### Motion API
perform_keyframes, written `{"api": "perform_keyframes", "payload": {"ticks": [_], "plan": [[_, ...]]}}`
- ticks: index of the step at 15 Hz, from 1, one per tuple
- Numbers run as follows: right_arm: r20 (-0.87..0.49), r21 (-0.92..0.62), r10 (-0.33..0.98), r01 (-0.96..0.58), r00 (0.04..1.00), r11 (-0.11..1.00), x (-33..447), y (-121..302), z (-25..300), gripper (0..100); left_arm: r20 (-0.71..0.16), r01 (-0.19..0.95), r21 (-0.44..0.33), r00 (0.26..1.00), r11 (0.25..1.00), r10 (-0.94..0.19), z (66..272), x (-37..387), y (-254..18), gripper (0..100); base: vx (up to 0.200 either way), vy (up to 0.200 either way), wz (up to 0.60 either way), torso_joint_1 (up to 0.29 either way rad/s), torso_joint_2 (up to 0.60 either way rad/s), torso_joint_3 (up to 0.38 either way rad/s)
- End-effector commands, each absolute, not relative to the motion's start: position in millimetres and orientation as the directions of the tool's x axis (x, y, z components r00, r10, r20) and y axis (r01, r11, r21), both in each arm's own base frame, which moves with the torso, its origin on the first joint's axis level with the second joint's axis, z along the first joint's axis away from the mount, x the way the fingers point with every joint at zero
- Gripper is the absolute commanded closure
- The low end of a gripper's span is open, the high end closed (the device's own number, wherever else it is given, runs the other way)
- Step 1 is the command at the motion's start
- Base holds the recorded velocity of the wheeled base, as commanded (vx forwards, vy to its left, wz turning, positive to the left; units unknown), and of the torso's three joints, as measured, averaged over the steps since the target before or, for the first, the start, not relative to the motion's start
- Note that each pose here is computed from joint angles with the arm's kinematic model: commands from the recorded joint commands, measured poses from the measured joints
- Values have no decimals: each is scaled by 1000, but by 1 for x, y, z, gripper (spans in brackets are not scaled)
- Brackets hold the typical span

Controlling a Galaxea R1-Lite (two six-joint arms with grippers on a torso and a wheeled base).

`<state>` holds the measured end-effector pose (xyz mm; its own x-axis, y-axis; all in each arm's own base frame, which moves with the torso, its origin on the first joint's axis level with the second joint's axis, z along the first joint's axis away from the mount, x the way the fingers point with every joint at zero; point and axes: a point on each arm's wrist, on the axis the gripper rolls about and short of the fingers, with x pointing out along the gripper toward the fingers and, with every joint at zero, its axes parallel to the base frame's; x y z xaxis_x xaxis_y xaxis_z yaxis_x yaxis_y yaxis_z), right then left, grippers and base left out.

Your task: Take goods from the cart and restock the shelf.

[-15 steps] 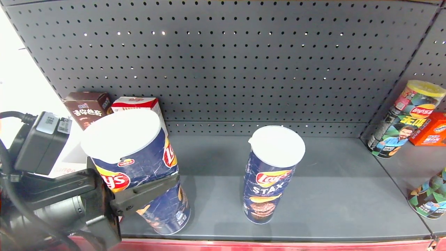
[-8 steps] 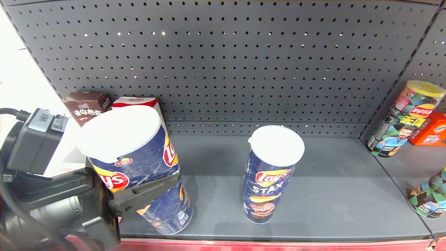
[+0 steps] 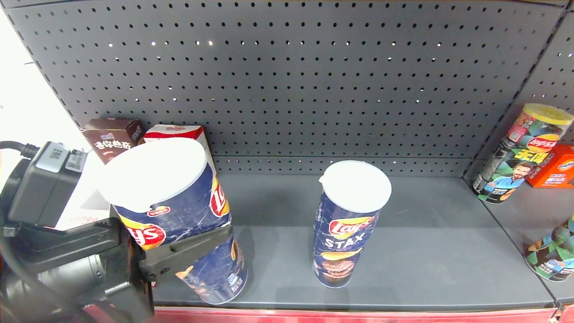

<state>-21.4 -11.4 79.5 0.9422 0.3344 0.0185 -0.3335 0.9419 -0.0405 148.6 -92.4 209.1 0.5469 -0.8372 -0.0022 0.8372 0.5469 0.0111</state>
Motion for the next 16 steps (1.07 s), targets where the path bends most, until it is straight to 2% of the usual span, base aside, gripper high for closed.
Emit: {"api": "perform_keyframes", "payload": {"ticks": [1,6,13,16], "plan": [[3,-35,363,-362,932,931,-20,-10,76,0,1,837,13,547,547,-837,210,147,-92,100,0,0,0,0,0,0],[3,-7,360,-360,933,933,-20,-11,76,0,17,839,22,544,544,-839,215,148,-92,100,0,0,0,0,0,0],[3,-7,360,-360,933,933,-20,-11,76,0,73,836,49,543,546,-837,240,168,-103,100,0,0,0,0,0,0],[3,-7,360,-360,933,933,-20,-11,76,0,63,838,39,542,545,-838,244,176,-107,100,0,0,0,0,0,0]]}}
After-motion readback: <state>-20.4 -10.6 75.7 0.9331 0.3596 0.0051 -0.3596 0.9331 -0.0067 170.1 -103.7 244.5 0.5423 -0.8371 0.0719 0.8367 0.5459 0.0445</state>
